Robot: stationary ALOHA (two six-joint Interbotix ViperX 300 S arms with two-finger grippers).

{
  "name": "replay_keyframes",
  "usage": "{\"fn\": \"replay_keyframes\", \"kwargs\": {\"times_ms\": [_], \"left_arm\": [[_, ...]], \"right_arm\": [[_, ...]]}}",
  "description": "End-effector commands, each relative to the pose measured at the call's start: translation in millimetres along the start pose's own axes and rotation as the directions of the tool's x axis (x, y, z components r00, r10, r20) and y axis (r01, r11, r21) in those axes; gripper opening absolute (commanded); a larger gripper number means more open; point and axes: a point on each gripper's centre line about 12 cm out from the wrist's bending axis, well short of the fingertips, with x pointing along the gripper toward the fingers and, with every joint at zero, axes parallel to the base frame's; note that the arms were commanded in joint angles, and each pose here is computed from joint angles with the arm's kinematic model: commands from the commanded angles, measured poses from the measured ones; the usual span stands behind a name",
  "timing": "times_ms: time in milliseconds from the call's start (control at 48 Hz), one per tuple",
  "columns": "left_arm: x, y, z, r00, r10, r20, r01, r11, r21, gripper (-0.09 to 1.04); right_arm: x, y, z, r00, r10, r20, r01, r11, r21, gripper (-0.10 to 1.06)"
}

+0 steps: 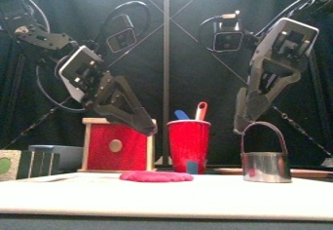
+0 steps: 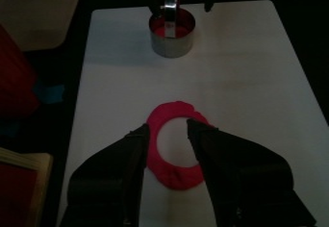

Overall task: Get the cutter from the drawer then cut the dough then place the extra dough in the bowl
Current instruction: Place the extra dough in the bowl

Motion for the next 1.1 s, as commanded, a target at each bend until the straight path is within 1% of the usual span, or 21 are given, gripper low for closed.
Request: {"fn": "replay_keyframes", "kwargs": {"times_ms": [21, 125, 188, 271, 396, 521, 708, 917, 1104], "left_arm": [[-1.2, 3.0, 10.0, 1.0, 0.017, 0.026, -0.016, 0.999, -0.04, 0.81], [0.7, 8.6, 7.0, 0.999, 0.036, 0.005, -0.035, 0.997, -0.071, 0.82], [2.0, 16.6, 6.2, 0.999, 0.051, -0.014, -0.052, 0.995, -0.089, 0.82], [5.0, 24.0, 5.7, 0.997, 0.052, -0.056, -0.057, 0.993, -0.099, 0.82], [12.6, 27.1, 7.4, 0.992, 0.022, -0.127, -0.03, 0.998, -0.062, 0.81], [21.0, 24.7, 13.1, 0.982, -0.022, -0.186, 0.024, 1.0, 0.009, 0.81], [23.4, 20.3, 18.5, 0.973, -0.06, -0.224, 0.073, 0.996, 0.05, 0.8], [25.0, 23.3, 8.9, 0.961, -0.065, -0.269, 0.095, 0.99, 0.102, 0.8], [30.8, 24.7, 5.3, 0.947, -0.077, -0.313, 0.115, 0.988, 0.105, 0.8]], "right_arm": [[-4.0, 3.0, 11.2, 0.999, 0.012, 0.038, -0.012, 0.9999, 0.003, 0.87], [-3.2, 3.3, 10.5, 0.999, 0.012, 0.035, -0.012, 0.9999, 0.0, 0.87], [-2.3, 2.8, 10.3, 0.999, 0.01, 0.034, -0.01, 0.9999, 0.0, 0.87], [-1.1, 3.1, 9.7, 0.999, 0.011, 0.032, -0.011, 0.9999, -0.001, 0.87], [1.0, 3.1, 9.2, 0.999, 0.012, 0.032, -0.012, 0.9999, 0.002, 0.87], [2.7, 3.1, 8.9, 0.999, 0.013, 0.033, -0.013, 0.9999, 0.003, 0.87], [4.8, 3.5, 8.2, 0.999, 0.014, 0.032, -0.014, 0.9999, 0.003, 0.87], [5.7, 4.7, 9.9, 0.999, 0.018, 0.039, -0.018, 0.9998, 0.0, 0.87], [7.6, 5.6, 9.4, 0.999, 0.018, 0.034, -0.018, 0.9998, -0.002, 0.87]]}}
